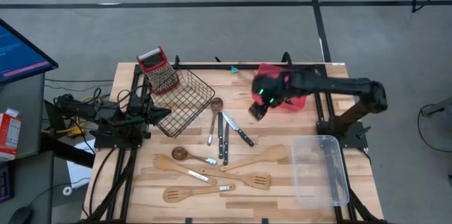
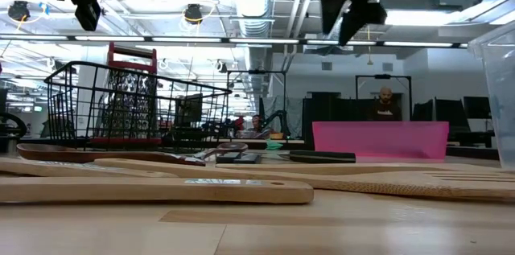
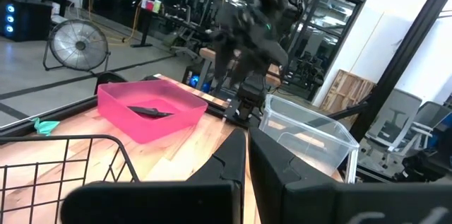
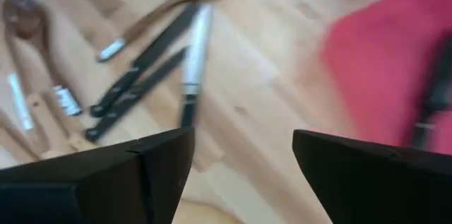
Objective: Pick & Place Kitchen Items
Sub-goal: Put the silver knife into the red bin
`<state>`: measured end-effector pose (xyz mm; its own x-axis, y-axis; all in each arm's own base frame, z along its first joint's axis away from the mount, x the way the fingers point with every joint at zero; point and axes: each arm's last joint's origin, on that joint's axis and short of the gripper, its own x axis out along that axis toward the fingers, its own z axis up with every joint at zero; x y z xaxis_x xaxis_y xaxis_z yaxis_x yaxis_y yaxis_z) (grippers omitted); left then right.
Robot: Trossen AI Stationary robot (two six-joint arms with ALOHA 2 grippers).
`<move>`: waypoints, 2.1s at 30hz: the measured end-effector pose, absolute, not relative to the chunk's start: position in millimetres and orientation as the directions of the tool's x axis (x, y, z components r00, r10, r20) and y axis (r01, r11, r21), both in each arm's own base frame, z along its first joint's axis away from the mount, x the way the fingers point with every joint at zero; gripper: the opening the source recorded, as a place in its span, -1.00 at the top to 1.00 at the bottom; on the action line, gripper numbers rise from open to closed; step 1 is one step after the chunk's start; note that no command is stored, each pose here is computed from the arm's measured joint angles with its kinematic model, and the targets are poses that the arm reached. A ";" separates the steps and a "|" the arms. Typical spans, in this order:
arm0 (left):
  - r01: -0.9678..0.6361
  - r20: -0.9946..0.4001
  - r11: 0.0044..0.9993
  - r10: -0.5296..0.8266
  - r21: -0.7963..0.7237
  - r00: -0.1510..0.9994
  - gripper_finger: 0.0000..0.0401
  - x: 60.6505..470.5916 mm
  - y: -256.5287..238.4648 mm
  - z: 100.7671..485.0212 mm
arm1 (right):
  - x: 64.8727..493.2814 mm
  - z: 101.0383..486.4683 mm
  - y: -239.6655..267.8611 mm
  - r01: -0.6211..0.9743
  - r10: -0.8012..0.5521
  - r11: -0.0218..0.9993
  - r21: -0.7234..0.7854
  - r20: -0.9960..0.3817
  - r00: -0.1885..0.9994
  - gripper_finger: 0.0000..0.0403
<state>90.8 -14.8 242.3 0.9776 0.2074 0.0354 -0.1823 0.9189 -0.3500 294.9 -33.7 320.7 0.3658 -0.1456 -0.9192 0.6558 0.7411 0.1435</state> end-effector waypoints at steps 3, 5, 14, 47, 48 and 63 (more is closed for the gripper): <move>-0.182 0.036 0.919 0.208 -0.350 0.978 0.99 90.8 -14.8 242.3 | 313.2 301.3 -11.0 0.621 -0.137 0.776 0.108 -0.933 0.334 -0.27; -0.183 0.036 0.921 0.207 -0.344 0.978 0.99 90.8 -14.9 242.3 | 325.7 285.9 0.7 0.595 -0.125 0.799 0.089 -0.943 0.308 -0.27; -0.180 0.040 0.918 0.207 -0.353 0.977 0.99 90.8 -14.9 242.7 | 373.8 201.1 26.1 0.487 -0.114 0.873 -0.010 -0.976 0.185 -0.27; -0.178 0.032 0.924 0.200 -0.337 0.979 0.99 90.8 -15.1 241.9 | 391.7 135.9 12.1 0.446 0.013 0.894 0.034 -0.999 0.051 0.53; -0.179 0.029 0.925 0.200 -0.335 0.979 0.99 90.9 -15.1 241.5 | 391.5 135.9 12.0 0.448 0.012 0.894 0.033 -0.999 0.050 0.53; -0.196 -0.048 0.866 0.197 -0.460 0.979 0.99 93.6 -16.1 174.8 | 381.9 145.4 11.4 0.456 0.000 0.890 -0.003 -1.000 -0.006 0.54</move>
